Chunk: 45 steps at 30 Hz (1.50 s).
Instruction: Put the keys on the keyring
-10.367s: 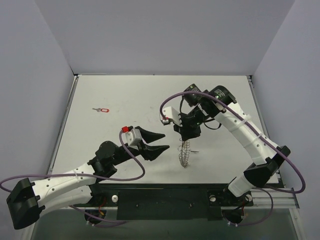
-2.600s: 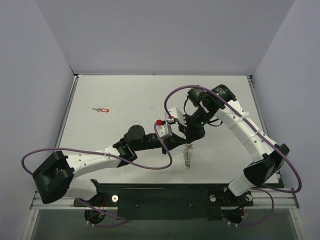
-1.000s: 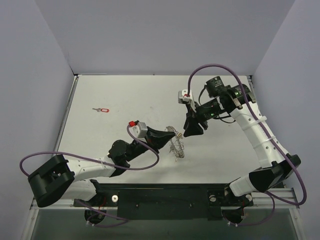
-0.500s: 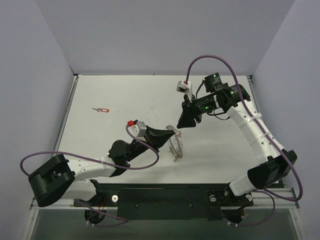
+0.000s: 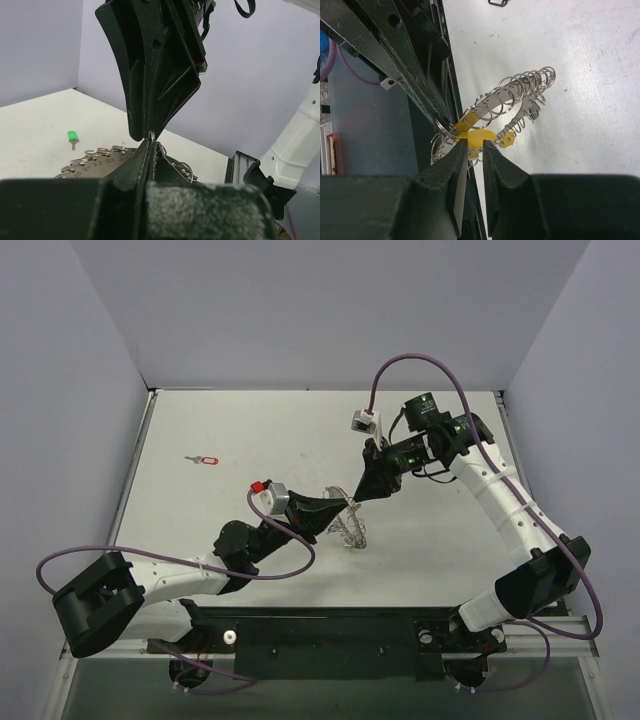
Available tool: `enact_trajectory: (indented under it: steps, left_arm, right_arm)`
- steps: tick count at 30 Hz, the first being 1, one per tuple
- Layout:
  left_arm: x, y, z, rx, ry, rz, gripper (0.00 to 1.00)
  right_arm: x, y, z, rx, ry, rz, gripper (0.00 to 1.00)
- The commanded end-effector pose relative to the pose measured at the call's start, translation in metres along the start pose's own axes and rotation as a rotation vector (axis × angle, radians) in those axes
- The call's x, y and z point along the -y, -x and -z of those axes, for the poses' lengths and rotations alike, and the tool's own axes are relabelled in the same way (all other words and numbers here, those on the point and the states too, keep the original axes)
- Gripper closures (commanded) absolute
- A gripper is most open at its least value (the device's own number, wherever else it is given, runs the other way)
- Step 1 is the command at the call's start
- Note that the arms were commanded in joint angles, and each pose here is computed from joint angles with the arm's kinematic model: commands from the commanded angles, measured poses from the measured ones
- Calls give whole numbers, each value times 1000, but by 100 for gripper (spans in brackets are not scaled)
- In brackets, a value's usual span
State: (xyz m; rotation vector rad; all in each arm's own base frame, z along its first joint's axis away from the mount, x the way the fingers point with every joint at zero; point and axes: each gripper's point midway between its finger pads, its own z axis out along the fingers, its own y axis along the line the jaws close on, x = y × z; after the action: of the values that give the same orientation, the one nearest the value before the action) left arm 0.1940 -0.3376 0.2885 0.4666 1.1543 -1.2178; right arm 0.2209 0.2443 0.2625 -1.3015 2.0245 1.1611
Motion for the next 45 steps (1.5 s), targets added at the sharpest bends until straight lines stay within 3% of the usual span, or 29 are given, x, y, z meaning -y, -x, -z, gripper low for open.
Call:
enact_trajectory:
  steps: [1,12,18,24,32,45]
  left_arm:
    - [39,111,2,409,-136,-54,100]
    - [38,111,5,412,-135,-55,100]
    - [38,105,8,389,-142,-50,100]
    - [43,101,8,370,-178,-43,100]
    - [52,99,6,356,-225,-21,100]
    - [54,94,5,340,-244,-6,100]
  right_arm:
    - [-12,-3,-3,5,56,11,87]
    - [-10,-6,-5,-27,19,31,87]
    - [-22,-3,17,-1,24,101,67]
    - [-35,-10,21,-14,98,308,59]
    - [-40,-19,15,-48,210,533,64]
    - [-45,-11,9,-75,254,543,75]
